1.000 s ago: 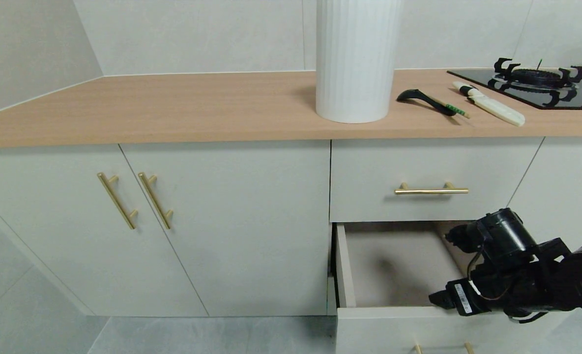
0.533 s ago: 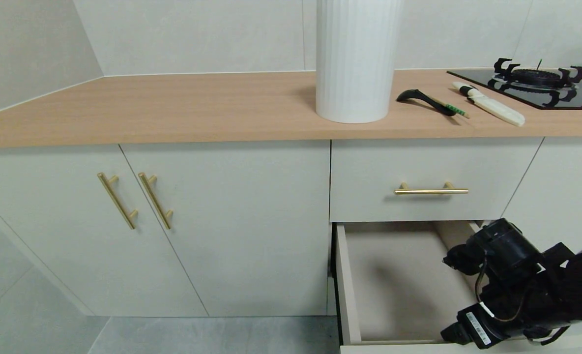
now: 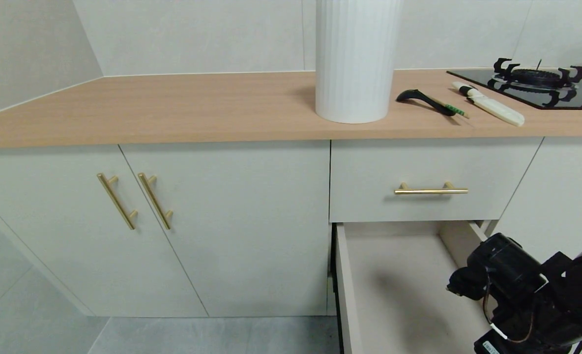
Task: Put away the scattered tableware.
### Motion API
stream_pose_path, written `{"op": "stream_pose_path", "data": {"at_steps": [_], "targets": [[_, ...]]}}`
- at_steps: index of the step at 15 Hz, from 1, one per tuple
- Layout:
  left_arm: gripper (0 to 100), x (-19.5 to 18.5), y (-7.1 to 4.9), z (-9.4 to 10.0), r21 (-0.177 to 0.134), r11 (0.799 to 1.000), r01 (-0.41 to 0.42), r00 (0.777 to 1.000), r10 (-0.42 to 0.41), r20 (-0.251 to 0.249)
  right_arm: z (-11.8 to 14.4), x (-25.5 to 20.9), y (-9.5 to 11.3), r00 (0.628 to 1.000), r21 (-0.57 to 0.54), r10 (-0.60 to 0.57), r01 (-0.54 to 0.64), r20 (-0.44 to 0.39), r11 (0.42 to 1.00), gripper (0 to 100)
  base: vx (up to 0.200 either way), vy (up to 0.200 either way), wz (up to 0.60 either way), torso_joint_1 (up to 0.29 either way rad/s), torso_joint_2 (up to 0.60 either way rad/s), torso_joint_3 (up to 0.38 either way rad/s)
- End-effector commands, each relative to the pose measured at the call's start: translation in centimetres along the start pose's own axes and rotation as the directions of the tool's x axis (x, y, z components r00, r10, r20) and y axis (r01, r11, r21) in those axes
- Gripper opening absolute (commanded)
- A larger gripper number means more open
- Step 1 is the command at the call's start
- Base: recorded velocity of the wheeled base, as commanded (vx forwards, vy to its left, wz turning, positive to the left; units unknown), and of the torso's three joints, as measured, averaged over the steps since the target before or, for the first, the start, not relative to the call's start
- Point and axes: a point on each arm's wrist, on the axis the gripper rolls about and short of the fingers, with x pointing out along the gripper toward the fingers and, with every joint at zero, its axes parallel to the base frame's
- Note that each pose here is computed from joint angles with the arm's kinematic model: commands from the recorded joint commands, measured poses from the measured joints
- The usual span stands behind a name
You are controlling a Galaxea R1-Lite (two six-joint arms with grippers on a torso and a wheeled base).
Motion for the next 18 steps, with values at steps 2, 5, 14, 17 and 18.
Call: {"op": "stream_pose_path", "data": {"at_steps": [2, 5, 14, 17, 18], "targets": [[100, 0.0, 0.0, 0.0, -0.001, 1.0, -0.001, 1.0, 0.001, 0.0, 0.1, 0.0, 0.0, 1.0, 0.0, -0.002, 0.002, 0.002, 1.0, 100, 0.0, 0.0, 0.0, 0.0, 0.0, 0.0], [100, 0.0, 0.0, 0.0, -0.001, 1.0, -0.001, 1.0, 0.001, 0.0, 1.1, -0.3, -0.1, 0.998, 0.024, -0.008, 0.007, 0.067, 1.0, 100, 0.0, 0.0, 0.0, 0.0, 0.0, 0.0], [100, 0.0, 0.0, 0.0, -0.001, 1.0, -0.001, 1.0, 0.001, 0.0, 4.1, -0.3, -1.5, 0.911, 0.255, -0.085, -0.023, 0.403, 0.967, 100, 0.0, 0.0, 0.0, 0.0, 0.0, 0.0], [100, 0.0, 0.0, 0.0, -0.001, 1.0, -0.001, 1.0, 0.001, 0.0, 4.2, -0.3, -1.5, 0.878, 0.269, -0.11, -0.022, 0.466, 0.963, 100, 0.0, 0.0, 0.0, 0.0, 0.0, 0.0], [100, 0.0, 0.0, 0.0, -0.001, 1.0, -0.001, 1.0, 0.001, 0.0, 4.3, -0.3, -1.5, 0.873, 0.269, -0.111, -0.024, 0.474, 0.963, 100, 0.0, 0.0, 0.0, 0.0, 0.0, 0.0]]}}
